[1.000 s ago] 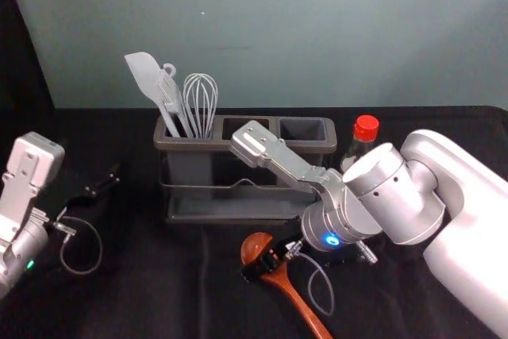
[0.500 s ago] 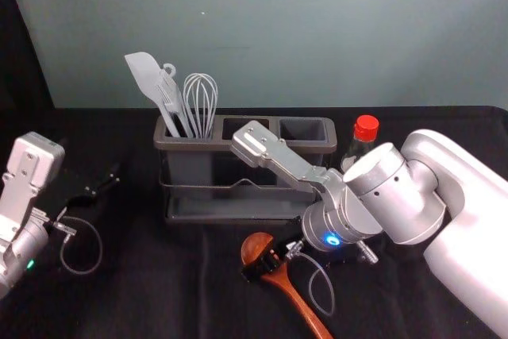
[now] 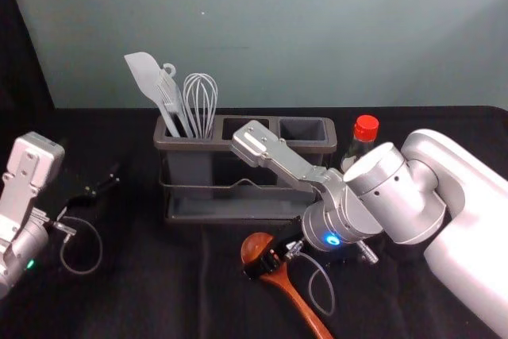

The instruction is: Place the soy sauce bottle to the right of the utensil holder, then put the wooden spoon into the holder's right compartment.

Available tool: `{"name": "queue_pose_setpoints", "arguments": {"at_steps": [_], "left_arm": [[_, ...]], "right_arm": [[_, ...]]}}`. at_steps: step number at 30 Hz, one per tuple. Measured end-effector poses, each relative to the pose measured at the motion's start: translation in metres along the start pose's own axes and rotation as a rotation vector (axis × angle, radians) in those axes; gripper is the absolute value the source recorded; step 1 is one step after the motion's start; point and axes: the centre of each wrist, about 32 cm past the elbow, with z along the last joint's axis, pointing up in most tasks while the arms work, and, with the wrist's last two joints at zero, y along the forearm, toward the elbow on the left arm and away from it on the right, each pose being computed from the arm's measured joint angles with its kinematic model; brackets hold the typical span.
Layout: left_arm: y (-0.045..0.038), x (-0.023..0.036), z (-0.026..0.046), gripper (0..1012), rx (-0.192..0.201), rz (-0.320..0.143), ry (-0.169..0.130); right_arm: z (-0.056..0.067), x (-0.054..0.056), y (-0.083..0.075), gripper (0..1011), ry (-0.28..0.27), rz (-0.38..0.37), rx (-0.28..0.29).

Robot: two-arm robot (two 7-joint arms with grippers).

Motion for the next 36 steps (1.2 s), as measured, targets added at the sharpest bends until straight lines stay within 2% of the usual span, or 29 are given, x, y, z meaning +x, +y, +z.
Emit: {"name": "queue_pose_setpoints", "arguments": {"at_steps": [9, 14, 22, 24, 30, 33, 36], "left_arm": [[0.0000, 0.0000, 0.0000, 1011, 0.000, 0.000, 0.000], [0.0000, 0.0000, 0.0000, 1011, 0.000, 0.000, 0.000], [0.0000, 0.0000, 0.0000, 1011, 0.000, 0.000, 0.000], [0.0000, 0.0000, 0.0000, 1011, 0.000, 0.000, 0.000], [0.0000, 0.0000, 0.0000, 1012, 0.000, 0.000, 0.000], [0.0000, 0.0000, 0.0000, 1011, 0.000, 0.000, 0.000], [0.0000, 0.0000, 0.0000, 1011, 0.000, 0.000, 0.000]], "right_arm": [[0.000, 0.000, 0.000, 840, 0.000, 0.000, 0.000], [-0.005, -0.002, -0.009, 840, 0.000, -0.023, 0.035], [-0.011, -0.010, -0.033, 840, -0.020, -0.049, 0.150], [-0.014, -0.014, -0.041, 840, -0.031, -0.065, 0.193], [-0.029, -0.020, -0.056, 841, -0.055, -0.096, 0.320], [-0.040, -0.023, -0.064, 840, -0.069, -0.110, 0.403], [-0.047, -0.024, -0.068, 840, -0.082, -0.118, 0.454]]}}
